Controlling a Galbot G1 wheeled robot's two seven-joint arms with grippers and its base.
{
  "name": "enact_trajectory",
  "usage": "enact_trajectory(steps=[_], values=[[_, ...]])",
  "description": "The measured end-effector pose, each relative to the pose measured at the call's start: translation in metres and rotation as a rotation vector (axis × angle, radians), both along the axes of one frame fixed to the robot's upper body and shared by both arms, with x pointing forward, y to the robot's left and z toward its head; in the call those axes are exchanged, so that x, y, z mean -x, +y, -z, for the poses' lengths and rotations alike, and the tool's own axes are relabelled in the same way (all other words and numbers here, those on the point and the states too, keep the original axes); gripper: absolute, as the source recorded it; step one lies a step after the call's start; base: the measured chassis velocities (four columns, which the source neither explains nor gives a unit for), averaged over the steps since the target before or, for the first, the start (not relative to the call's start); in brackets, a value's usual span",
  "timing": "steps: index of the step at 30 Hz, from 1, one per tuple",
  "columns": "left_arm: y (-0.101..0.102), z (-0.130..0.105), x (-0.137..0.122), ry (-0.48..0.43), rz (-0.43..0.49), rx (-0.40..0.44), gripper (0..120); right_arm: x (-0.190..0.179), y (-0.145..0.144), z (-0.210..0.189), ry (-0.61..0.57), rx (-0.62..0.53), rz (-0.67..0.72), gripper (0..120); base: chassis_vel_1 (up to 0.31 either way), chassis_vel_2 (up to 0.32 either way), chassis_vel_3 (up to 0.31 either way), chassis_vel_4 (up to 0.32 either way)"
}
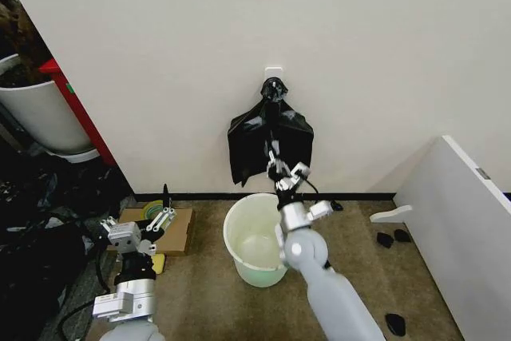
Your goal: Place the garbage bag over the trash bin.
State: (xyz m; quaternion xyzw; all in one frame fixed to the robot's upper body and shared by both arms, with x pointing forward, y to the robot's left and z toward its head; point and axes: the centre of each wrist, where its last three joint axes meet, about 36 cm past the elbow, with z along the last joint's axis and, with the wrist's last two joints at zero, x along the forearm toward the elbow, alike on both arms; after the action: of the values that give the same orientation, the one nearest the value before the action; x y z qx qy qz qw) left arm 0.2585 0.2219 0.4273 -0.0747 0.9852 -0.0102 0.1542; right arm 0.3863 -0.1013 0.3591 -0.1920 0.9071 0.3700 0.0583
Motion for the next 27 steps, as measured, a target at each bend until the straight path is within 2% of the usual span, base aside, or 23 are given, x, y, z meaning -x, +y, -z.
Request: enact_trajectory(steps=[3, 8, 11, 21, 27], values=[[0.000, -0.001, -0.001, -0.006, 0.001, 0.002, 100, 0.046, -0.007, 0.019, 0.030, 0.111, -0.025, 0, 0.000, 0.000, 0.000, 0.000], [0.000, 0.000, -0.005, -0.009, 0.003, 0.004, 100, 0.078, -0.013, 0.038, 0.023, 0.211, -0.068, 0, 0.000, 0.000, 0.000, 0.000], [0.000, 0.000, -0.006, -0.008, 0.004, 0.006, 100, 0.098, -0.020, 0.058, -0.028, 0.296, -0.125, 0, 0.000, 0.000, 0.000, 0.000], [0.000, 0.000, -0.007, -0.011, 0.001, 0.008, 100, 0.099, -0.055, 0.101, -0.235, 0.447, -0.282, 0, 0.000, 0.000, 0.000, 0.000], [0.000, 0.000, -0.007, -0.011, -0.001, 0.010, 100, 0.096, -0.072, 0.116, -0.276, 0.492, -0.325, 0, 0.000, 0.000, 0.000, 0.000]])
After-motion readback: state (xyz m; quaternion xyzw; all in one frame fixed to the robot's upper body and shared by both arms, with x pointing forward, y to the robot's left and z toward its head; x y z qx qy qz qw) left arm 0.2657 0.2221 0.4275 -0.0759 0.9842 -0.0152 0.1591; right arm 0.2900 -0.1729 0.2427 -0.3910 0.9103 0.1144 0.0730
